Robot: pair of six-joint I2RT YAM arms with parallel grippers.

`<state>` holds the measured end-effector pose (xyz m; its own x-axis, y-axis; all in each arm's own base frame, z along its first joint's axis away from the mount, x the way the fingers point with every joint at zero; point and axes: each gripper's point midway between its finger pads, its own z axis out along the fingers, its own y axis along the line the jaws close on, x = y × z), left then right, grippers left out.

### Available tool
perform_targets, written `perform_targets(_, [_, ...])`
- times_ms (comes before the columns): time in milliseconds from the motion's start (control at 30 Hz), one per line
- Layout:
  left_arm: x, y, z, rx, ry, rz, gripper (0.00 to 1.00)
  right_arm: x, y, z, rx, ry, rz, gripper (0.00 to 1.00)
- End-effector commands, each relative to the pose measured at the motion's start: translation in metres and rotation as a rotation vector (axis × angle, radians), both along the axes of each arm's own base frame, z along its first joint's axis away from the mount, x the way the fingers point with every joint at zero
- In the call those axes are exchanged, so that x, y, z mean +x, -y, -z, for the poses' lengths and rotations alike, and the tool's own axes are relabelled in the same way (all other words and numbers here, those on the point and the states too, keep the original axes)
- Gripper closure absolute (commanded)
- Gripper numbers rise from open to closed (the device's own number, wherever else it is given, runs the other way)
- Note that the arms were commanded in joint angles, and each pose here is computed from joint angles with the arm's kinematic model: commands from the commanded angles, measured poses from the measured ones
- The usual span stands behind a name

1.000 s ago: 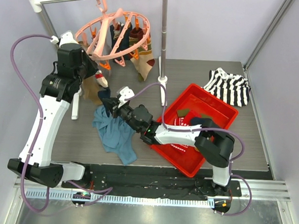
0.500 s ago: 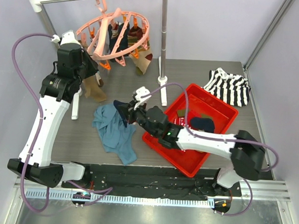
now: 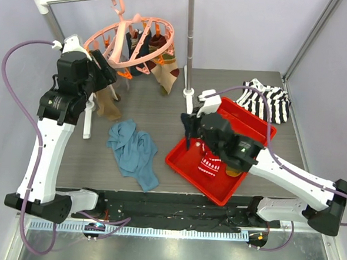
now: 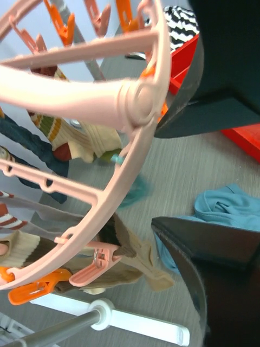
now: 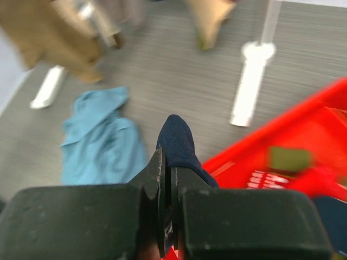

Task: Remove the socks clipped to the hanger

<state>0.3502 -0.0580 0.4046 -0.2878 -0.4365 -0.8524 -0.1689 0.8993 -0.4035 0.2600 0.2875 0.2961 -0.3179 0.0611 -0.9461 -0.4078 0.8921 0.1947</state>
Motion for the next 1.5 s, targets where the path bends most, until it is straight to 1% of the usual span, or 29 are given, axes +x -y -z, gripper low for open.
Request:
perform_targets(0, [-0.026,0.002,-0.038,-0.037,0.107,0.042,0.31,0.011,0.074,-0.027,-0.045,-0.040,0.177,0.98])
perform_targets(100, [-0.038,0.006,-0.033,-0.039,0.102,0.083,0.23,0.018,0.103,-0.023,-0.088,-0.072,0.232,0.97])
perform_targets(133, [-0.039,0.009,-0.027,-0.025,0.094,0.106,0.10,0.019,0.106,-0.021,-0.096,-0.086,0.230,0.97])
perform_targets(200, [-0.049,0.018,-0.029,-0.024,0.110,0.179,0.02,0.021,0.121,-0.015,-0.125,-0.115,0.264,0.96])
perform_targets(233, [-0.052,0.021,-0.025,-0.012,0.110,0.205,0.00,0.021,0.123,-0.013,-0.131,-0.125,0.268,0.96])
perform_targets(267, [-0.055,0.024,-0.023,0.006,0.113,0.237,0.00,0.021,0.127,-0.010,-0.144,-0.136,0.272,0.96])
perform_targets(300, [-0.062,0.032,-0.021,0.002,0.118,0.297,0.00,0.022,0.132,-0.007,-0.151,-0.144,0.285,0.95])
perform_targets(367, [-0.068,0.040,-0.019,0.001,0.124,0.354,0.00,0.023,0.134,0.001,-0.156,-0.163,0.294,0.94])
perform_targets(433, [-0.080,0.058,-0.011,-0.029,0.115,0.470,0.00,0.024,0.134,0.022,-0.174,-0.209,0.296,0.92])
perform_targets(467, [-0.084,0.064,-0.012,-0.040,0.128,0.508,0.00,0.024,0.130,0.035,-0.186,-0.243,0.280,0.85])
perform_targets(500, [-0.091,0.076,0.001,-0.069,0.101,0.584,0.00,0.021,0.131,0.056,-0.211,-0.286,0.279,0.80])
perform_targets(533, [-0.098,0.080,0.003,-0.081,0.112,0.615,0.00,0.022,0.131,0.068,-0.223,-0.311,0.284,0.71])
perform_targets(567, [-0.099,0.085,0.002,-0.091,0.137,0.644,0.00,0.023,0.131,0.081,-0.245,-0.337,0.290,0.67])
perform_targets(600, [-0.100,0.089,0.020,-0.102,0.102,0.663,0.00,0.021,0.133,0.092,-0.254,-0.363,0.304,0.62])
perform_targets(633, [-0.105,0.090,0.022,-0.101,0.110,0.674,0.00,0.021,0.135,0.095,-0.259,-0.373,0.317,0.54])
perform_targets(700, [-0.106,0.093,0.039,-0.092,0.092,0.693,0.00,0.019,0.142,0.091,-0.240,-0.372,0.365,0.45])
perform_targets(733, [-0.110,0.095,0.041,-0.092,0.096,0.713,0.00,0.019,0.145,0.087,-0.230,-0.362,0.384,0.31])
perform_targets(767, [-0.111,0.096,0.044,-0.088,0.096,0.722,0.00,0.017,0.150,0.082,-0.219,-0.357,0.403,0.22])
perform_targets(800, [-0.112,0.099,0.051,-0.087,0.088,0.737,0.00,0.015,0.156,0.068,-0.193,-0.327,0.426,0.17])
perform_targets(833, [-0.114,0.100,0.053,-0.080,0.091,0.749,0.00,0.014,0.158,0.062,-0.177,-0.322,0.435,0.03])
perform_targets(867, [-0.117,0.101,0.053,-0.076,0.102,0.759,0.00,0.009,0.162,0.057,-0.184,-0.324,0.437,0.00])
perform_targets(900, [-0.118,0.102,0.058,-0.076,0.097,0.766,0.00,0.008,0.161,0.039,-0.150,-0.301,0.428,0.00])
perform_targets(967, [-0.120,0.103,0.055,-0.080,0.120,0.774,0.00,0.002,0.156,0.024,-0.123,-0.291,0.372,0.00])
perform_targets(1033, [-0.119,0.106,0.057,-0.093,0.127,0.783,0.00,-0.005,0.151,0.001,-0.057,-0.263,0.318,0.00])
perform_targets(1133, [-0.117,0.107,0.056,-0.112,0.141,0.776,0.00,-0.016,0.153,-0.025,0.018,-0.217,0.288,0.00])
perform_targets(1267, [-0.116,0.105,0.048,-0.117,0.168,0.756,0.00,-0.031,0.151,-0.047,0.075,-0.174,0.207,0.00])
perform_targets(1333, [-0.118,0.105,0.043,-0.129,0.181,0.753,0.00,-0.036,0.155,-0.056,0.109,-0.153,0.209,0.00])
perform_targets(1433, [-0.121,0.104,0.036,-0.145,0.204,0.744,0.00,-0.045,0.162,-0.073,0.165,-0.088,0.194,0.00])
perform_targets(1467, [-0.122,0.103,0.034,-0.143,0.212,0.740,0.00,-0.052,0.167,-0.083,0.205,-0.046,0.183,0.00])
